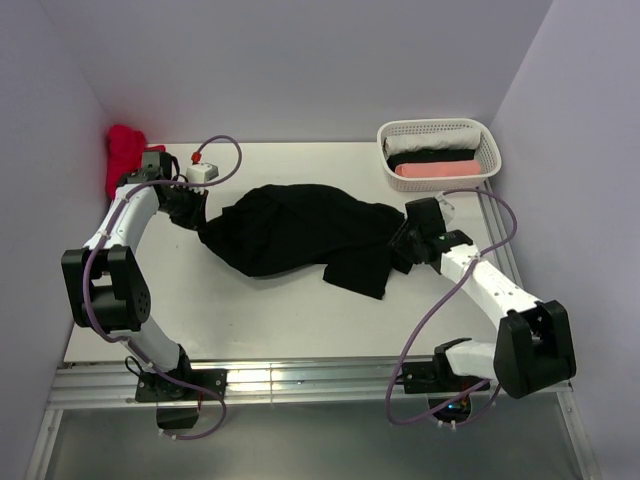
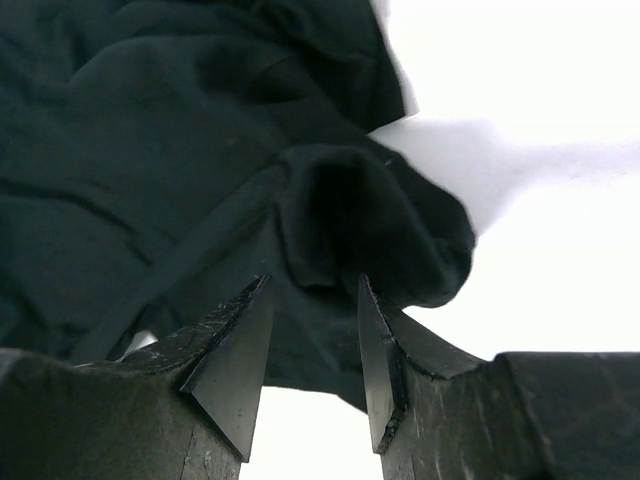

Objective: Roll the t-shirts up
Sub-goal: Flatten the tshirt

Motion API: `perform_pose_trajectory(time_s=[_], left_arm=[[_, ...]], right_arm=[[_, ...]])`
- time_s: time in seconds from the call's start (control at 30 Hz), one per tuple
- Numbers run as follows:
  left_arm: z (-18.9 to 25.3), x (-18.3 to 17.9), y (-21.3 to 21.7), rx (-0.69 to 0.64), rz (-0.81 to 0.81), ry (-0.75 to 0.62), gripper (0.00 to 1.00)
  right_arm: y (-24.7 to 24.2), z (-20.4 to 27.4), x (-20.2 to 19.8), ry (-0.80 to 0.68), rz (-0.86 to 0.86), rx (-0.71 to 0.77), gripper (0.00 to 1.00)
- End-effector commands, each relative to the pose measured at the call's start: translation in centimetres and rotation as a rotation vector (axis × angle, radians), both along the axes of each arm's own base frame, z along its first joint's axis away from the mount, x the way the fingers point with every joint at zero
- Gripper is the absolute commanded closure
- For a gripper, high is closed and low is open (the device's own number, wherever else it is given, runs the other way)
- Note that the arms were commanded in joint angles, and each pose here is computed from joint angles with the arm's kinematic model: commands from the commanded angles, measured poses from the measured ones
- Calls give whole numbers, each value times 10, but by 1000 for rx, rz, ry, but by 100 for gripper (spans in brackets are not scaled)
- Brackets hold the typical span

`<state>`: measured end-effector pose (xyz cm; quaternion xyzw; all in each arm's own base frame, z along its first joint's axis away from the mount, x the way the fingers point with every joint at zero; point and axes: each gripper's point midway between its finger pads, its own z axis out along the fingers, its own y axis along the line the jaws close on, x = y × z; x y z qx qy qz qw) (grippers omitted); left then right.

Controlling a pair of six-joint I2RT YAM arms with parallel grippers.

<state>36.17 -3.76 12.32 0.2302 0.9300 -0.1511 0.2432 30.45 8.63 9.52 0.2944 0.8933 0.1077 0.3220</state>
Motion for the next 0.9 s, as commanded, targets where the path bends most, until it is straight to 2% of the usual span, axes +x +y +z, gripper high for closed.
perform_pose_trajectory(time_s=[0.0,0.2,0.27,0.37,0.4,0.5,0.6,0.63,0.7,0.73,0.87], left_arm=[[23,11,0,-2,7,-75,100],[22,12,1,2,11,-72,100],[25,13,1,3,11,-80,100],[27,15,3,13,17,-87,100],[28,16,4,15,26,-92,100],[39,22,10,22,62,-124,100],[63,29,19,24,120,-186,100],[72,33,26,35,148,-217,100],[101,35,34,39,202,-295,100],[113,36,41,46,229,-329,100],[185,33,60,68,346,-522,100]], right_arm=[[-10,16,13,-47,-55,-49,53],[-12,14,22,-49,-67,-64,53],[-10,14,28,-50,-65,-61,57],[-8,17,36,-49,-66,-68,70],[-10,18,38,-51,-70,-77,81],[-9,35,43,-82,-63,-80,98],[-12,68,45,-142,-57,-88,100],[-13,94,45,-201,-58,-76,100],[-16,120,41,-251,-48,-69,100],[-17,151,39,-326,-45,-45,100],[-28,224,23,-473,-34,-16,100]])
